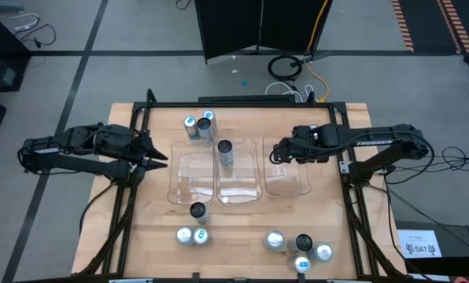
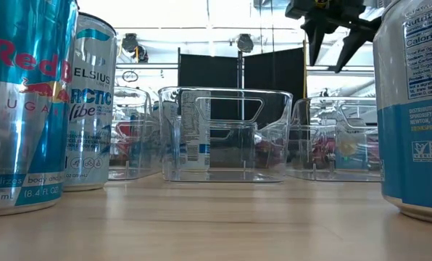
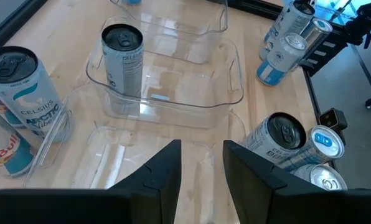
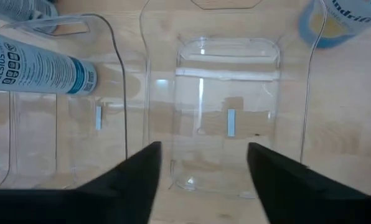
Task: Sort soda cans
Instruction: Put the top blue-white soda can into the right transparent bin
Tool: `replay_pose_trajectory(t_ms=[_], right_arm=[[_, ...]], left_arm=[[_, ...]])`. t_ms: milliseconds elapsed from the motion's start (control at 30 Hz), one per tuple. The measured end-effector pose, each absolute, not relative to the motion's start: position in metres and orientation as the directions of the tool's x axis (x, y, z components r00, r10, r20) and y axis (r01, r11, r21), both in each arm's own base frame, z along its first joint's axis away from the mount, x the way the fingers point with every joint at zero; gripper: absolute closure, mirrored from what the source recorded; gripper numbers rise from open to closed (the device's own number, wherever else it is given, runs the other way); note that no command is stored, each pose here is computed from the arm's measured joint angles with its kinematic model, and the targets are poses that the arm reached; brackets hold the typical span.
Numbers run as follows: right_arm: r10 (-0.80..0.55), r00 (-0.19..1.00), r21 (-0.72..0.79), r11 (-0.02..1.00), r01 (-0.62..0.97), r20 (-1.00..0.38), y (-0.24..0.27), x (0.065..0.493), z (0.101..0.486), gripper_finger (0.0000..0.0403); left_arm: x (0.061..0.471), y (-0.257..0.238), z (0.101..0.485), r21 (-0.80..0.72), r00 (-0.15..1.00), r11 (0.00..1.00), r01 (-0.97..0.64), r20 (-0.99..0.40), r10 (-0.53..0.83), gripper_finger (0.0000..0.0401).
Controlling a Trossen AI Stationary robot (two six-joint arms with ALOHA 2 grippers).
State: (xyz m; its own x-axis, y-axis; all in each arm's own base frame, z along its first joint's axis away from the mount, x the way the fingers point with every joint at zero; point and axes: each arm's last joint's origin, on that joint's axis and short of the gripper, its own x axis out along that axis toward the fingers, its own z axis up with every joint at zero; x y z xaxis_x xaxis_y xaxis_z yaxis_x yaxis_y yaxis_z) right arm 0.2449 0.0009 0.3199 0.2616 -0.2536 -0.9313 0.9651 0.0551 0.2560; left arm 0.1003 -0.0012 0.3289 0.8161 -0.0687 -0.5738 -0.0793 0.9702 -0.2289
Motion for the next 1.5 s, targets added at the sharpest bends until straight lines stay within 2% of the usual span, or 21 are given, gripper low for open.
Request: replay_pose_trajectory(t_ms=[200, 400, 567, 800, 933, 1167, 1367, 1500], right_arm=[[-0.257, 0.274, 0.26, 0.088, 0.962, -0.927, 0.001, 0.246, 0.32, 0.0061], [-0.254, 0.321, 0.323, 0.034, 0.946, -0.912, 0.003, 0.251, 0.322, 0.0016], [-0.308, 0.189, 0.19, 0.027, 0.981, -0.932, -0.008, 0.24, 0.318, 0.0012], [-0.314, -0.026, -0.014, -0.038, 0.999, -0.949, -0.047, 0.219, 0.316, 0.0012], [-0.307, -0.04, -0.046, 0.012, 0.999, -0.951, -0.077, 0.214, 0.316, 0.0012], [-0.287, -0.094, -0.103, 0.017, 0.995, -0.953, -0.123, 0.191, 0.317, 0.0012], [-0.243, -0.017, -0.027, 0.034, 0.999, -0.97, -0.152, 0.175, 0.304, 0.0012], [-0.194, -0.011, -0.014, 0.014, 1.0, -0.981, -0.161, 0.164, 0.282, 0.0012]], left_arm=[[0.1, -0.001, 0.329, -0.229, 0.817, 0.97, -0.079, -0.573, -0.069, 0.0273], [0.1, -0.001, 0.329, -0.23, 0.817, 0.97, -0.079, -0.573, -0.069, 0.0273], [0.1, -0.001, 0.329, -0.231, 0.817, 0.97, -0.08, -0.573, -0.069, 0.0273], [0.101, -0.001, 0.33, -0.229, 0.828, 0.97, -0.081, -0.557, -0.063, 0.0273], [0.103, -0.001, 0.332, -0.228, 0.842, 0.97, -0.079, -0.537, -0.057, 0.0273], [0.104, -0.001, 0.334, -0.23, 0.853, 0.97, -0.075, -0.518, -0.057, 0.0273], [0.104, -0.001, 0.334, -0.232, 0.853, 0.97, -0.076, -0.518, -0.057, 0.0273], [0.104, -0.001, 0.334, -0.229, 0.853, 0.971, -0.075, -0.519, -0.056, 0.0273]])
